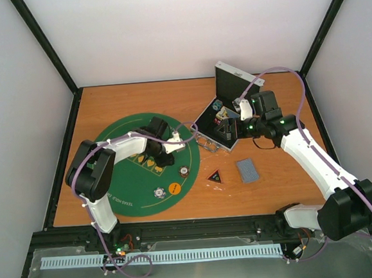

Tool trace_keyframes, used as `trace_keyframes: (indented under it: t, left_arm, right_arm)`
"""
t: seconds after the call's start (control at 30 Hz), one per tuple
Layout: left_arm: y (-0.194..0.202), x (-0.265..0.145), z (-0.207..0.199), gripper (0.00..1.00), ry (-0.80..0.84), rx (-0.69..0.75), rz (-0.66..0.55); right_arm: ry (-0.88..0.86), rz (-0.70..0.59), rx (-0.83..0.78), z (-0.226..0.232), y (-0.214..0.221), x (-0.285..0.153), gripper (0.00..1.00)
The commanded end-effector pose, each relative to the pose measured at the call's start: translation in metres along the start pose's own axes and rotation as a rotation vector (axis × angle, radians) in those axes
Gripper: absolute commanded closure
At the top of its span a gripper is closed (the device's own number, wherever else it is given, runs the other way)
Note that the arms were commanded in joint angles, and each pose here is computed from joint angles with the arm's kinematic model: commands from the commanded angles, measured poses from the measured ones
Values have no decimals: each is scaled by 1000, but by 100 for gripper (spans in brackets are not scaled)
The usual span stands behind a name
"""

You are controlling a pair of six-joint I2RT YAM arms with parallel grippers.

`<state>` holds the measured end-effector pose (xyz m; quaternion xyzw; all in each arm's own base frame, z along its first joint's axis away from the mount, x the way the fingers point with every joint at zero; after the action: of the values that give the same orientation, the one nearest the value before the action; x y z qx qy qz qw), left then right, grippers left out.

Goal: Distribute texas hold em gaming equipment

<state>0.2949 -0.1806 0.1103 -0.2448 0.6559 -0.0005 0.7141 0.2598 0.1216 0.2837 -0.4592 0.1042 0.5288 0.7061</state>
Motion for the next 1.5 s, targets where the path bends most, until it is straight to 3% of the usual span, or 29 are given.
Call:
trace_keyframes:
  t: [0.0, 0.27, 0.53, 0.7, 1.47]
  left_arm:
    - [0, -3, -6, 97, 32, 4, 2]
    - [-20, -41, -7, 99, 1, 16, -18]
    - [-44, -71, -61, 99, 74, 183, -48]
    - [-48, -63, -82, 99, 77, 251, -13]
    - [-50, -29, -75, 87, 63, 219, 44]
  right_arm:
    - [-7, -18, -12, 1, 0, -6, 14]
    - [-5, -24, -17, 2, -1, -8, 14]
    - [-6, -27, -17, 1, -2, -8, 14]
    - [-8, -28, -15, 1, -2, -8, 14]
    - [-6, -31, -13, -1, -1, -10, 14]
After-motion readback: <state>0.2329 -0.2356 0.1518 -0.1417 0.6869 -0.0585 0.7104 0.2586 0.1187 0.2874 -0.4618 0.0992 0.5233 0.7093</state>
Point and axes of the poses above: each gripper's point midway between its finger pads, its own x axis out along the fingers, its own z axis along the line the jaws close on, y = z × x, the point moved 10 cm from there along -x, back along the fingers, and after that the axes turned 3 degrees about x, right-handed, at the moved point
